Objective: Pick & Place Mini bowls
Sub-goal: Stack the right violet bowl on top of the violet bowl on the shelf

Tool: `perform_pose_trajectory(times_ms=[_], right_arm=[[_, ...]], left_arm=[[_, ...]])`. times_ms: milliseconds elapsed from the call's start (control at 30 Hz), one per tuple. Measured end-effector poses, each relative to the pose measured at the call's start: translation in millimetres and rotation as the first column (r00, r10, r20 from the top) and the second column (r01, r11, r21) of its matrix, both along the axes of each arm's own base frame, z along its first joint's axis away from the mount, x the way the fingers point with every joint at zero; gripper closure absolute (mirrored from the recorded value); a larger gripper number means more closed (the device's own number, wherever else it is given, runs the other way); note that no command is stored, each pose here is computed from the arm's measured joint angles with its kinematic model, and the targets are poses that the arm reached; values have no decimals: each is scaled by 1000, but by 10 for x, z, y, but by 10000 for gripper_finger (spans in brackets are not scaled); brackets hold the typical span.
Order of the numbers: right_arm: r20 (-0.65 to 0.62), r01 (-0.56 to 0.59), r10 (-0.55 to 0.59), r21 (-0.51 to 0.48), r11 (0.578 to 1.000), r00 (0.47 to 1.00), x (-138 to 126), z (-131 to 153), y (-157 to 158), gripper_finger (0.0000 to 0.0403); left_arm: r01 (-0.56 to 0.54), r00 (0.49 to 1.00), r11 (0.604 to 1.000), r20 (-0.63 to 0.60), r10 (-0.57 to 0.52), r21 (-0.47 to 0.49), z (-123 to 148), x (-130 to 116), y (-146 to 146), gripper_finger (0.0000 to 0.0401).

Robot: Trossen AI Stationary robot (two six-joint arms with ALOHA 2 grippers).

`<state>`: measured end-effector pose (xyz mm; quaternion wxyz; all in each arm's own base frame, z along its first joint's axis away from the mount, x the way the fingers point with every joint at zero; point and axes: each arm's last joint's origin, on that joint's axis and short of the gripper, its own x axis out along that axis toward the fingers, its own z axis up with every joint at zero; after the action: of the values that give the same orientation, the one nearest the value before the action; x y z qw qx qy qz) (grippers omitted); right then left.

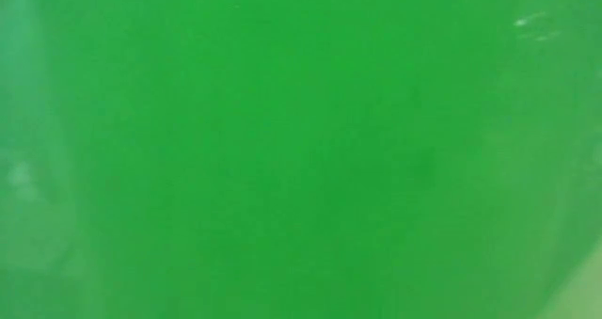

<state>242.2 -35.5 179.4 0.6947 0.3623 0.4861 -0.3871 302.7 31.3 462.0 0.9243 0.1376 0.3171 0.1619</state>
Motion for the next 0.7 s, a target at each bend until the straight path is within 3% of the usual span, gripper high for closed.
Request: perform_pose_trajectory(times_ms=[300, 400, 533, 700], right_arm=[[-62, -50, 51, 22, 999, 997, 82, -192, -4, 284], [-53, -55, 57, 33, 998, 997, 106, -216, -3, 313], [-48, -64, 66, 41, 997, 997, 115, -224, -1, 380], [-13, -63, 64, 41, 997, 998, 102, -142, 2, 393]], left_arm=[[12, 1000, 1000, -9, -12, 16, 0, 0, 0, 272], [12, 1000, 1000, -9, -12, 17, 0, 0, 0, 273], [12, 1000, 1000, -9, -12, 17, -1, 0, 0, 273], [12, 1000, 1000, -9, -12, 17, 0, 0, 0, 272]])
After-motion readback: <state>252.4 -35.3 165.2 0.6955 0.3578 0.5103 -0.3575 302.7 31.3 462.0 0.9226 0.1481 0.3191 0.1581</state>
